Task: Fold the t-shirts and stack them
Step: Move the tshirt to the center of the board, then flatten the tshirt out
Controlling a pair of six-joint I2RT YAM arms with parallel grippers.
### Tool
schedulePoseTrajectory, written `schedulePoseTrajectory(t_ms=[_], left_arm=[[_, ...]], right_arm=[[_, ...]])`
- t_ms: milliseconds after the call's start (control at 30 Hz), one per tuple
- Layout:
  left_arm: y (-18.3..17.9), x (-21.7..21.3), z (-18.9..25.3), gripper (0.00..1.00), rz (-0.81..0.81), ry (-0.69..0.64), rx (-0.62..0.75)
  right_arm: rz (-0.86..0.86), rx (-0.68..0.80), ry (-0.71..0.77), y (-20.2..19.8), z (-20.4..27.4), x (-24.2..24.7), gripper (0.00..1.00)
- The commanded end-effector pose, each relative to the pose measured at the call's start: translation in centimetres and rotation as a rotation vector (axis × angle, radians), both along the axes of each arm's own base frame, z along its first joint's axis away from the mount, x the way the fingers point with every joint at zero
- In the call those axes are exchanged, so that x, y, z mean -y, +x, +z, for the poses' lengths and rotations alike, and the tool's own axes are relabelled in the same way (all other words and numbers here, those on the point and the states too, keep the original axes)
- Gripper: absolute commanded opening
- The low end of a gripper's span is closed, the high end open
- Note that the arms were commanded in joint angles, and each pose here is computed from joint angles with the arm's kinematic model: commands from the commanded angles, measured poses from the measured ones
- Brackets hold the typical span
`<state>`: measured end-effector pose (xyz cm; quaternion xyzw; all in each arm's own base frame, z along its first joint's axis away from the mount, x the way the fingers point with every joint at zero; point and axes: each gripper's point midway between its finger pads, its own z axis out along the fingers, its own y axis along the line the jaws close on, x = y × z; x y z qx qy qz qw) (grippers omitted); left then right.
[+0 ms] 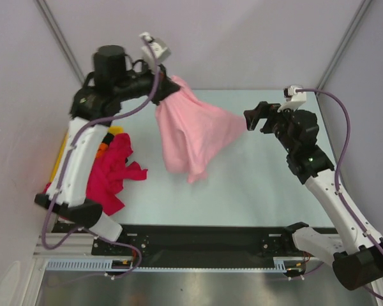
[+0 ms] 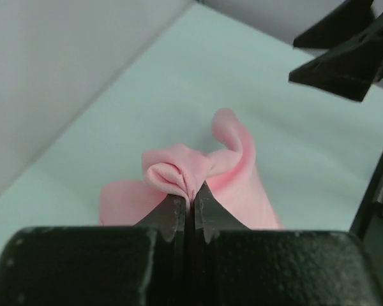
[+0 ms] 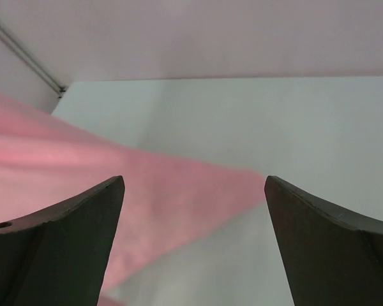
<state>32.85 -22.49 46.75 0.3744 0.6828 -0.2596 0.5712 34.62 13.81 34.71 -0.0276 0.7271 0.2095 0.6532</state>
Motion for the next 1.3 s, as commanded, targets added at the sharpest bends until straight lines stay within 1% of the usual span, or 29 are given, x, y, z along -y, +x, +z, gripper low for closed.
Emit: schedulePoseTrajectory(t_ms=[0, 67, 100, 167, 200, 233, 267, 300, 333, 367, 400, 433, 467, 500, 567, 600, 633, 667, 700, 733, 800, 833, 867, 1000, 1067, 1100, 1200, 1233, 1267], left_arm=[[3.6, 4.8, -8.7, 0.02, -0.103, 0.007, -0.279], [5.4, 5.6, -11.1, 0.04, -0.089, 0.020, -0.324], [7.9, 5.8, -13.5, 0.05, -0.043, 0.048, -0.334], [10.7, 5.8, -16.0, 0.16, 0.011, 0.081, -0.330], [12.4, 5.5, -16.0, 0.25, 0.039, 0.082, -0.294], [14.4, 5.3, -18.7, 0.50, 0.072, 0.115, -0.320], [15.5, 4.9, -19.4, 0.64, 0.090, 0.124, -0.317], [17.2, 3.6, -19.5, 0.86, 0.131, 0.115, -0.316], [18.2, 2.8, -20.8, 0.92, 0.167, 0.110, -0.357], [18.8, 0.8, -20.4, 0.96, 0.205, 0.068, -0.390], [18.5, -0.2, -21.6, 1.00, 0.207, 0.067, -0.425], [18.1, -1.1, -21.7, 1.00, 0.213, 0.060, -0.437], [17.1, -2.4, -19.5, 1.00, 0.229, 0.042, -0.401], [16.4, -4.6, -21.6, 1.00, 0.269, 0.056, -0.452], [14.3, -8.2, -22.4, 1.00, 0.345, 0.084, -0.478], [13.1, -10.1, -20.8, 1.00, 0.373, 0.077, -0.447], [12.5, -10.2, -22.7, 1.00, 0.372, 0.092, -0.491], [11.5, -11.9, -21.2, 1.00, 0.398, 0.067, -0.461], [10.3, -12.9, -23.1, 1.00, 0.415, 0.072, -0.509], [9.6, -13.8, -23.3, 1.00, 0.438, 0.069, -0.520], [8.3, -17.1, -23.5, 1.00, 0.534, 0.076, -0.531], [7.9, -17.8, -23.4, 1.00, 0.553, 0.080, -0.526], [7.2, -19.0, -23.9, 1.00, 0.583, 0.082, -0.542], [5.5, -20.2, -22.8, 1.00, 0.604, 0.084, -0.512], [4.9, -20.5, -22.2, 1.00, 0.611, 0.082, -0.492], [4.7, -20.6, -22.0, 1.00, 0.615, 0.082, -0.487], [4.7, -21.1, -21.6, 1.00, 0.631, 0.086, -0.480], [4.7, -21.4, -21.4, 1.00, 0.637, 0.089, -0.478], [4.7, -21.7, -21.2, 1.00, 0.646, 0.087, -0.474]], right_arm=[[-0.102, -0.158, 0.011, 0.3, -2.3, 2.6, 1.00], [-0.141, -0.197, -0.020, 0.3, -3.4, 3.4, 0.97], [-0.166, -0.232, -0.049, 0.0, -4.4, 3.8, 0.97], [-0.179, -0.277, -0.080, 0.0, -5.5, 3.5, 0.93], [-0.180, -0.317, -0.101, -0.2, -6.5, 3.3, 0.92], [-0.145, -0.339, -0.122, -0.4, -7.1, 1.8, 0.91], [-0.121, -0.359, -0.138, -0.6, -7.7, 1.0, 0.89], [-0.100, -0.390, -0.162, -1.0, -8.6, 0.2, 0.87], [-0.051, -0.420, -0.180, -1.6, -9.7, -1.7, 0.86], [-0.009, -0.439, -0.198, -2.3, -10.5, -2.9, 0.84], [0.043, -0.455, -0.211, -3.0, -11.2, -4.2, 0.84], [0.124, -0.465, -0.252, -4.5, -12.2, -6.5, 0.84], [0.163, -0.498, -0.287, -5.5, -13.8, -7.6, 0.84], [0.204, -0.511, -0.306, -6.3, -14.7, -8.7, 0.84], [0.362, -0.536, -0.388, -9.3, -17.3, -12.4, 0.86], [0.472, -0.534, -0.473, -11.5, -18.8, -14.6, 0.86], [0.514, -0.524, -0.476, -12.5, -18.6, -15.6, 0.87], [0.580, -0.516, -0.564, -13.3, -20.3, -16.5, 0.88], [0.615, -0.506, -0.608, -13.9, -21.0, -17.2, 0.88], [0.653, -0.505, -0.661, -14.3, -22.0, -17.8, 0.88], [0.695, -0.532, -0.778, -14.7, -24.2, -19.1, 0.87], [0.708, -0.559, -0.793, -14.9, -25.0, -19.4, 0.82], [0.719, -0.594, -0.811, -15.1, -25.8, -19.5, 0.80], [0.693, -0.695, -0.951, -14.4, -29.6, -18.8, 0.76], [0.698, -0.712, -0.965, -14.5, -29.9, -19.0, 0.74], [0.704, -0.725, -0.964, -14.6, -30.2, -19.2, 0.72], [0.719, -0.775, -0.989, -15.0, -31.4, -19.4, 0.58], [0.722, -0.792, -1.005, -15.0, -32.0, -19.2, 0.47], [0.734, -0.806, -1.007, -15.1, -32.1, -19.4, 0.40]])
